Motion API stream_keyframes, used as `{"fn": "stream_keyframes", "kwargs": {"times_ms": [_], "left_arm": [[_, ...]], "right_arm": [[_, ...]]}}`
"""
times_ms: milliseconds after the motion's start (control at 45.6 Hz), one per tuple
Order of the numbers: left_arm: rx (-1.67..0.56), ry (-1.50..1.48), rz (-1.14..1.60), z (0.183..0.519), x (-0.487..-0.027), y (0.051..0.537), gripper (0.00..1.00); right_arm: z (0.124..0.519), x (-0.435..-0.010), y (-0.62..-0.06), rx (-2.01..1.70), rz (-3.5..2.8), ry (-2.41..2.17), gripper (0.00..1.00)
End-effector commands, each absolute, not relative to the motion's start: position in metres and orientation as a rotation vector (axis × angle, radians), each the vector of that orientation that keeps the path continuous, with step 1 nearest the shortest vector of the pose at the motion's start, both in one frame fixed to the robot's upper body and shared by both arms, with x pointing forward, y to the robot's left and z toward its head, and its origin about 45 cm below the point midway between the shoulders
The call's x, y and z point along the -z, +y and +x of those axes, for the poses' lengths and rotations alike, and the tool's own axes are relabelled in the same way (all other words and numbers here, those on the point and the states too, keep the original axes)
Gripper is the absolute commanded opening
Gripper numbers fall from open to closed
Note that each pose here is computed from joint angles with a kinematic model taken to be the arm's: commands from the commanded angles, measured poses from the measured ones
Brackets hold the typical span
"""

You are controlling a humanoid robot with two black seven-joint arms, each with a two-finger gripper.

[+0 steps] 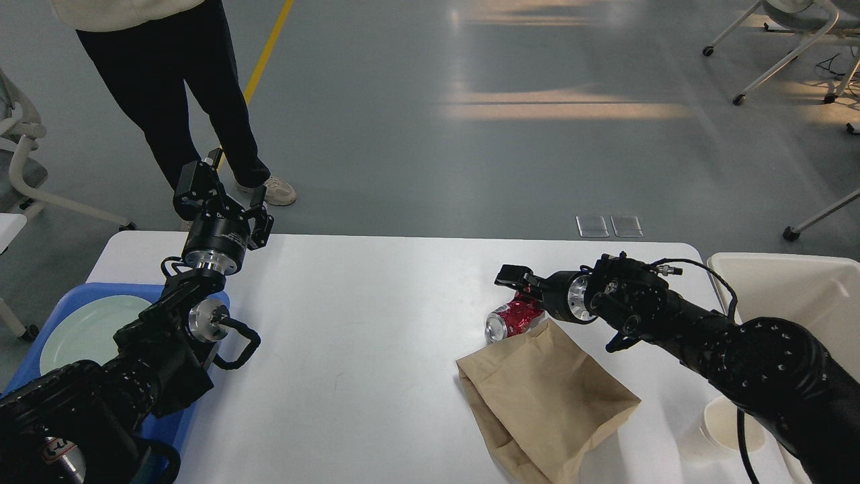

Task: Tidy desktop
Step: 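Lower the right gripper onto the red can and close it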

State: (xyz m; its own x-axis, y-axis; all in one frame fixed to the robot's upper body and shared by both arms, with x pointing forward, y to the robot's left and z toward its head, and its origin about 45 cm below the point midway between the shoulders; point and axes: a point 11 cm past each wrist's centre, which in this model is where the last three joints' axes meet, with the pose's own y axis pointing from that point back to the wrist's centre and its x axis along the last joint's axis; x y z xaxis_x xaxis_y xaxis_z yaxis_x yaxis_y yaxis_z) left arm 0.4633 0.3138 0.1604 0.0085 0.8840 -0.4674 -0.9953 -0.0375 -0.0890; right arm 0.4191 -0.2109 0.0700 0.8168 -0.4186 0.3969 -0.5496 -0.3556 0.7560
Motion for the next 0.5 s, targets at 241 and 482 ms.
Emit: {"fn": "stream_keyframes", "kwargs": {"times_ms": [241,482], "left_arm": [[-1.551,0.306,-0.458,0.463,-0.160,0.314,0.97],[-1.551,0.306,-0.458,0.463,-0.160,0.314,0.97]], "right_arm": [[0.415,-0.065,-0.217,-0.156,1.986,-0.720,1.00],[0.411,-0.058,-0.224,-0.164,1.958,-0.702,1.00]]}}
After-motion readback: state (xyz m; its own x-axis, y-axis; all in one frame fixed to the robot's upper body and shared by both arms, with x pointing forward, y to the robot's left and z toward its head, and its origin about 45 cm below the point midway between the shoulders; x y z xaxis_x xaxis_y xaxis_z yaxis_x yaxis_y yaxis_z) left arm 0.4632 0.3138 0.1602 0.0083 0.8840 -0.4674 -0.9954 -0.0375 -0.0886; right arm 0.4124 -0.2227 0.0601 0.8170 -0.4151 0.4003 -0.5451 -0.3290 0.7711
